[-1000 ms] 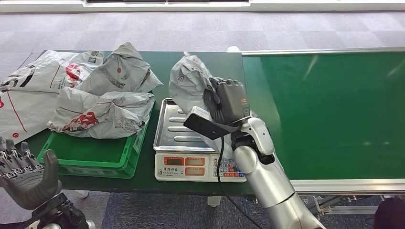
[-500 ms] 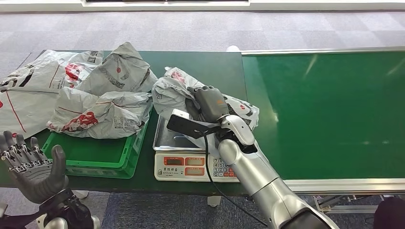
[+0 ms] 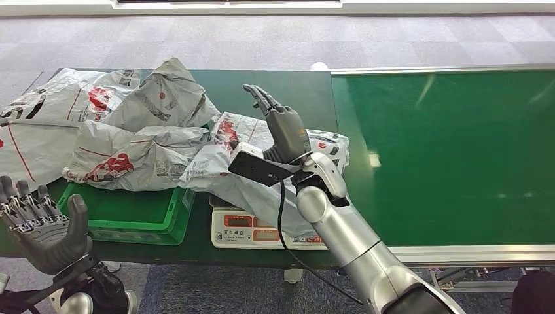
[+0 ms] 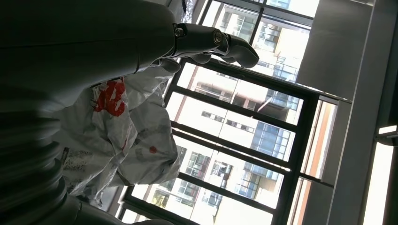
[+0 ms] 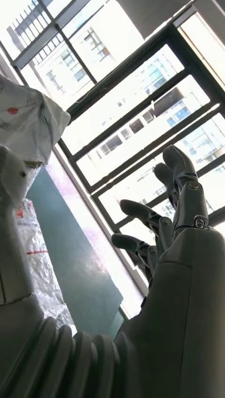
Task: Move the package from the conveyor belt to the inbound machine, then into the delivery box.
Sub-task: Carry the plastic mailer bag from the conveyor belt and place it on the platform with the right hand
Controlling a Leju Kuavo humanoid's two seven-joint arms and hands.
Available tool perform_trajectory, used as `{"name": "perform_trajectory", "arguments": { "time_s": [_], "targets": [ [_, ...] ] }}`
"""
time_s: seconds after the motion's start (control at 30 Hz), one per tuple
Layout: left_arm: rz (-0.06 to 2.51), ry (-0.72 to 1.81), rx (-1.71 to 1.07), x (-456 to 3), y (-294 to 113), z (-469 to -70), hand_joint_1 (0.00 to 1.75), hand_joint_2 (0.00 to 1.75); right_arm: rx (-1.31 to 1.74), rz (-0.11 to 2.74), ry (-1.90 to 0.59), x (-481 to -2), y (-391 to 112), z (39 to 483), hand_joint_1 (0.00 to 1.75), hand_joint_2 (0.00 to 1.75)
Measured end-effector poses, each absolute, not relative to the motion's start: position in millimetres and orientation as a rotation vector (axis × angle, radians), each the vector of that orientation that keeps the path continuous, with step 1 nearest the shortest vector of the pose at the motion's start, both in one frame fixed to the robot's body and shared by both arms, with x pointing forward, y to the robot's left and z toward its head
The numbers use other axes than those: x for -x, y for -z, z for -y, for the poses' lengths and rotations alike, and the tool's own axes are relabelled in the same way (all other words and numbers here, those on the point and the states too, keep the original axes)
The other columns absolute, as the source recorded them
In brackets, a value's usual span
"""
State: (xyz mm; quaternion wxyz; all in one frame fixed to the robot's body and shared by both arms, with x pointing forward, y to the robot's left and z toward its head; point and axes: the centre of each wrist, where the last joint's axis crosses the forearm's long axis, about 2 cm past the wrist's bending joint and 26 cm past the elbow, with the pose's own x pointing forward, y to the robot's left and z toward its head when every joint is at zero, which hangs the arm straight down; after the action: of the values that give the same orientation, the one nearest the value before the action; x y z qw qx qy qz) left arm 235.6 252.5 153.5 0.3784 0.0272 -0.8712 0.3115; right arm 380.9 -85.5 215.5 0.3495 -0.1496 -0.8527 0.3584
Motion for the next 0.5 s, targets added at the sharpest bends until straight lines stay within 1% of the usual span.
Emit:
{"name": "perform_trajectory", "arguments": {
  "time_s": [0.5],
  "targets": [
    [2.229, -0.797, -0.07, -235.6, -154.2, -252.7, 0.0, 1.75, 0.397, 2.242, -0.907, -379.0, -222.5, 88.1, 0.0, 0.0]
  ]
}}
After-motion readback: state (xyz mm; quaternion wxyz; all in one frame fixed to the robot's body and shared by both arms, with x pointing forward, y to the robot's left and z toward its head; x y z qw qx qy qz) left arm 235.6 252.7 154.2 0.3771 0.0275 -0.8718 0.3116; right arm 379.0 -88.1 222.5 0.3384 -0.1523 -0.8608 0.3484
